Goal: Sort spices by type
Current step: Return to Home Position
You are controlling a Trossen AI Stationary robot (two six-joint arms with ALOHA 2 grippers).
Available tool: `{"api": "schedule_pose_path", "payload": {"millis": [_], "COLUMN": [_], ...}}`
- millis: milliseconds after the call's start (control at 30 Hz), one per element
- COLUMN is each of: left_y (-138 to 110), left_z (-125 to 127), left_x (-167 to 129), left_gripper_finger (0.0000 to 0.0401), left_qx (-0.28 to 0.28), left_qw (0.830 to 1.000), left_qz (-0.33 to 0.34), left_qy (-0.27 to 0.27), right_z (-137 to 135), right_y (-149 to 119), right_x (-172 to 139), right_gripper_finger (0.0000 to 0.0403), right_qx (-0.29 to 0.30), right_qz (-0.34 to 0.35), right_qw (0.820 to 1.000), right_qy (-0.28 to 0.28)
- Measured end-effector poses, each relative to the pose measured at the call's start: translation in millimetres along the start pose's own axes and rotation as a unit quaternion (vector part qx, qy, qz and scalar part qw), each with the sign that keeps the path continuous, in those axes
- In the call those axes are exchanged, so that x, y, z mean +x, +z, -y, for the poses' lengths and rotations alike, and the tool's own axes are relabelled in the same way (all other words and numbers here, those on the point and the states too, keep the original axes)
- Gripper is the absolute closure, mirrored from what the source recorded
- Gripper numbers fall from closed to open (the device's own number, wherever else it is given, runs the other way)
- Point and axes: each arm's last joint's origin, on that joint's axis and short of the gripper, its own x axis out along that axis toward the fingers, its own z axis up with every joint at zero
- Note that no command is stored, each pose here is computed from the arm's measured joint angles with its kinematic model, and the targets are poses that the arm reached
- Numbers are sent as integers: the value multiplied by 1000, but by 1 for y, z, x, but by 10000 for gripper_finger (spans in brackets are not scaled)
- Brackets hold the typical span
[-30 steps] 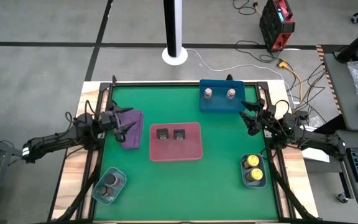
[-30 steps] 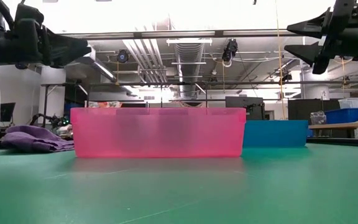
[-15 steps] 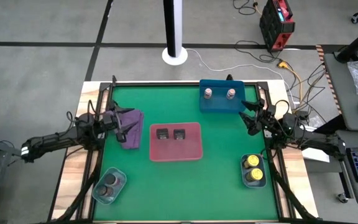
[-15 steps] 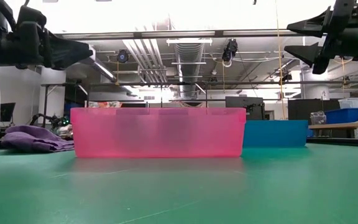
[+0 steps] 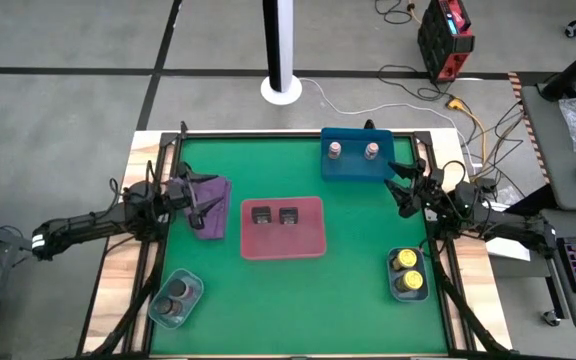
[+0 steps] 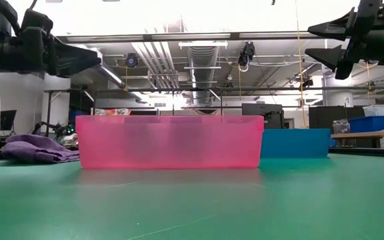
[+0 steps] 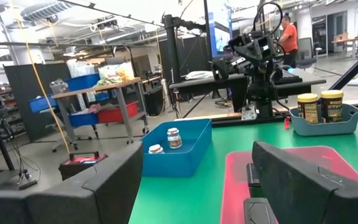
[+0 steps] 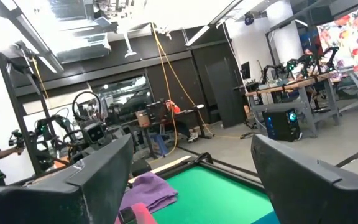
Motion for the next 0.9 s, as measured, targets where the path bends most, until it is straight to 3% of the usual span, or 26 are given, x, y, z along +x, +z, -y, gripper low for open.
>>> {"api": "schedule_pose_path", "payload": {"millis": [367, 900], "left_y": [-3, -6], "left_z": [1, 1], "left_x": [2, 4], "left_gripper_finger": [118, 118], "left_qx": [0, 0], "left_qw": [1000, 1000], "left_qz": [-15, -29], "left_qy": [-3, -6], "right_z": [0, 0], "right_y": [0, 0], "right_x": [0, 0], "right_gripper_finger": [101, 68], "right_qx": [0, 0], "right_qz": [0, 0], "right_qw": [1000, 1000], "right_qy": [0, 0]}}
